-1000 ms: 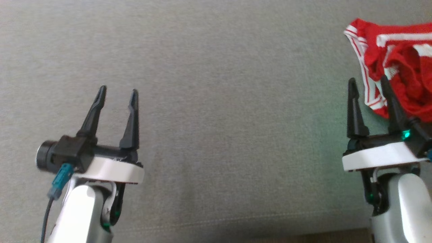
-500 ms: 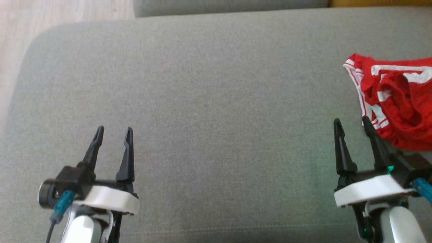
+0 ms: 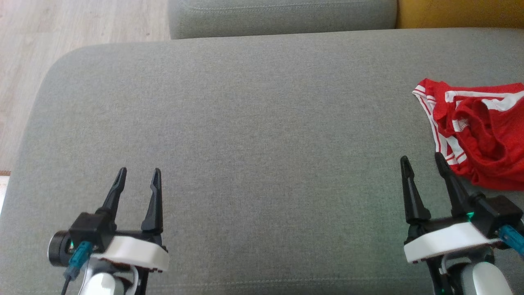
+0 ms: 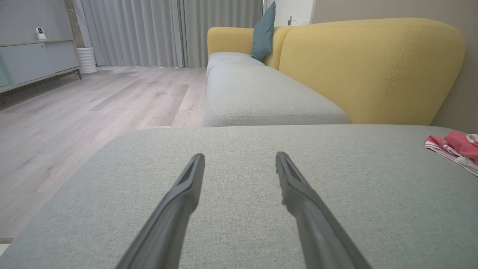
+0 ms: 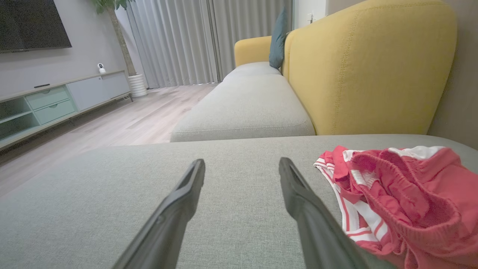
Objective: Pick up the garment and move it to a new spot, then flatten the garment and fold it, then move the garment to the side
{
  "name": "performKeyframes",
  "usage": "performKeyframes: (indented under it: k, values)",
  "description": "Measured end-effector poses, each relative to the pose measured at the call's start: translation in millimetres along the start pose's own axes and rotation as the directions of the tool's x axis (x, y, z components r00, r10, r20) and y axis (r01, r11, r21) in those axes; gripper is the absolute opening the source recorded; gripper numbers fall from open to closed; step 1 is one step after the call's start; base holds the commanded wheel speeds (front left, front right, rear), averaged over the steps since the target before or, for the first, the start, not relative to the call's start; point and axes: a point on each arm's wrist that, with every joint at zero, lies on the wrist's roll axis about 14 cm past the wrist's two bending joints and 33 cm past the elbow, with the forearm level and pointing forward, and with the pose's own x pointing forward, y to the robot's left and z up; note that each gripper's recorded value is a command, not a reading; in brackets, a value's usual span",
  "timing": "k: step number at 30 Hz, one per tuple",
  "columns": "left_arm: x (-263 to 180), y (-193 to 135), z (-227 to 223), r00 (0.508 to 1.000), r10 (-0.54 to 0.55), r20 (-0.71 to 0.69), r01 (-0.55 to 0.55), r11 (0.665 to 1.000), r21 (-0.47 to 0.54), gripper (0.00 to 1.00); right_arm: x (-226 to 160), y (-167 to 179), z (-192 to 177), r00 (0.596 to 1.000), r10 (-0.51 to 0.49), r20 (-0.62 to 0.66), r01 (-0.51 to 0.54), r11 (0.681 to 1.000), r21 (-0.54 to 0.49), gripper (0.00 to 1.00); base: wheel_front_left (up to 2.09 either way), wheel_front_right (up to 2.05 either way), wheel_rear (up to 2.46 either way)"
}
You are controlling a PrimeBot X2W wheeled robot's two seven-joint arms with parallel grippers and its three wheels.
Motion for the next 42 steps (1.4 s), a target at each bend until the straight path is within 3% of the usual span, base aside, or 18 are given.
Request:
performKeyframes:
  k: [18, 19, 25, 42]
  values:
    - [-1.4, -0.4, -6.2, 1.000, 0.005, -0.019, -0.005, 1.000, 0.018, 1.00, 0.9, -1.2, -0.9, 1.000, -0.003, -0.007, 0.003, 1.000, 0.002, 1.00, 0.00, 0.00, 0.00]
    - [-1.4, -0.8, -6.8, 1.000, 0.003, -0.021, -0.002, 1.000, 0.020, 0.00, 1.0, -1.3, -1.2, 1.000, -0.004, -0.008, 0.004, 1.000, 0.007, 0.00, 0.00, 0.00, 0.00]
    - [-17.1, -4.6, -39.9, 0.991, 0.008, -0.131, -0.009, 1.000, -0.008, 0.00, -7.9, -3.5, -32.8, 0.994, -0.015, -0.104, 0.019, 0.999, 0.035, 0.00, 0.00, 0.00, 0.00]
    - [-20.4, 5.0, -48.1, 0.981, 0.050, -0.189, -0.089, 0.976, -0.200, 0.00, -9.5, -6.0, -34.8, 0.995, -0.027, -0.097, 0.050, 0.970, 0.240, 0.00, 0.00, 0.00, 0.00]
